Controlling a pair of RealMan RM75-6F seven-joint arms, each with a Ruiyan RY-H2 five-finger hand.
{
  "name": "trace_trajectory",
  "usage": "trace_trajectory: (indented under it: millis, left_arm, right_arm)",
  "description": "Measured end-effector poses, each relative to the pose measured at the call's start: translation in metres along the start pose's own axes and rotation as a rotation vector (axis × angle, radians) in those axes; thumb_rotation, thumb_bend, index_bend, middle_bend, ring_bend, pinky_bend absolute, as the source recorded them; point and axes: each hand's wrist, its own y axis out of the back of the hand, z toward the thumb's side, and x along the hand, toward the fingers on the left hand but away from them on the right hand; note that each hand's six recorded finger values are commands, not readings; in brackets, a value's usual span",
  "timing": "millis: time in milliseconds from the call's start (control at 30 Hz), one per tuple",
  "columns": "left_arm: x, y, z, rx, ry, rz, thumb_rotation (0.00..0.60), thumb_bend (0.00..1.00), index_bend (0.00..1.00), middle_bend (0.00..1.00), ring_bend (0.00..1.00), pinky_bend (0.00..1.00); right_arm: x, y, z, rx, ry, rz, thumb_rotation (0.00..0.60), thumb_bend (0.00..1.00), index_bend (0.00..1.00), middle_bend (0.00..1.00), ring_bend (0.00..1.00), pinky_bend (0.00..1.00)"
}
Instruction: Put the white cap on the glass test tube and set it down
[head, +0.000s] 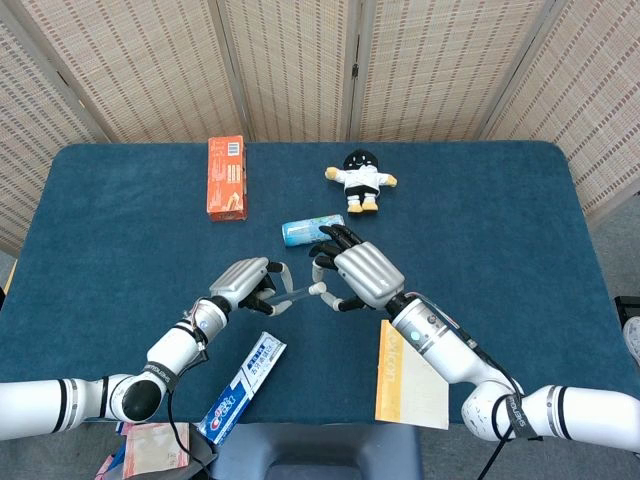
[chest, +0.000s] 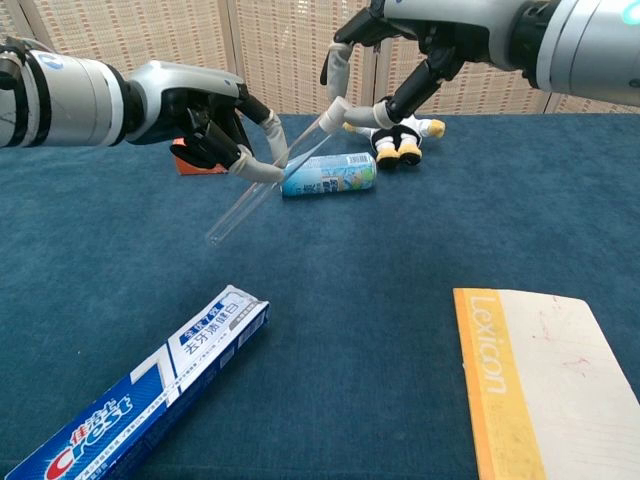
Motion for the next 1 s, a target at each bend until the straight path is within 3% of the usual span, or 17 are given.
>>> trace_trajectory:
  millis: [233,433,600,1000]
  left_arm:
    - [0.002,-0.002,-0.008,0.014,0.017,-0.001,0.6,0.37,0.59,1.0,1.0,1.0]
    - [0.004,-0.001,-0.016,0.045,0.034,0.008,0.6,0.37,0.59,1.0,1.0,1.0]
    - [0.006,0.002,-0.024,0.104,0.049,0.028,0.6,0.37,0.59,1.0,1.0,1.0]
    - [0.022,0.002,-0.041,0.348,0.104,0.098,0.6,0.37,0.59,1.0,1.0,1.0]
  right_arm:
    - [-0.002,-0.002,-0.005,-0.005,-0.012,0.007,0.6,0.29,0.27,0.19,0.0,0.0]
    - [-0.002,-0.001,-0.009,-0.015,-0.022,0.004,0.6,0.27,0.19,0.18,0.0,0.0]
    - [0.003,0.006,-0.015,-0.015,-0.032,-0.016,0.6,0.27,0.18,0.18,0.0,0.0]
    - [0.035,0.041,-0.049,0.004,-0.115,-0.101,0.6,0.27,0.18,0.18,0.0,0.0]
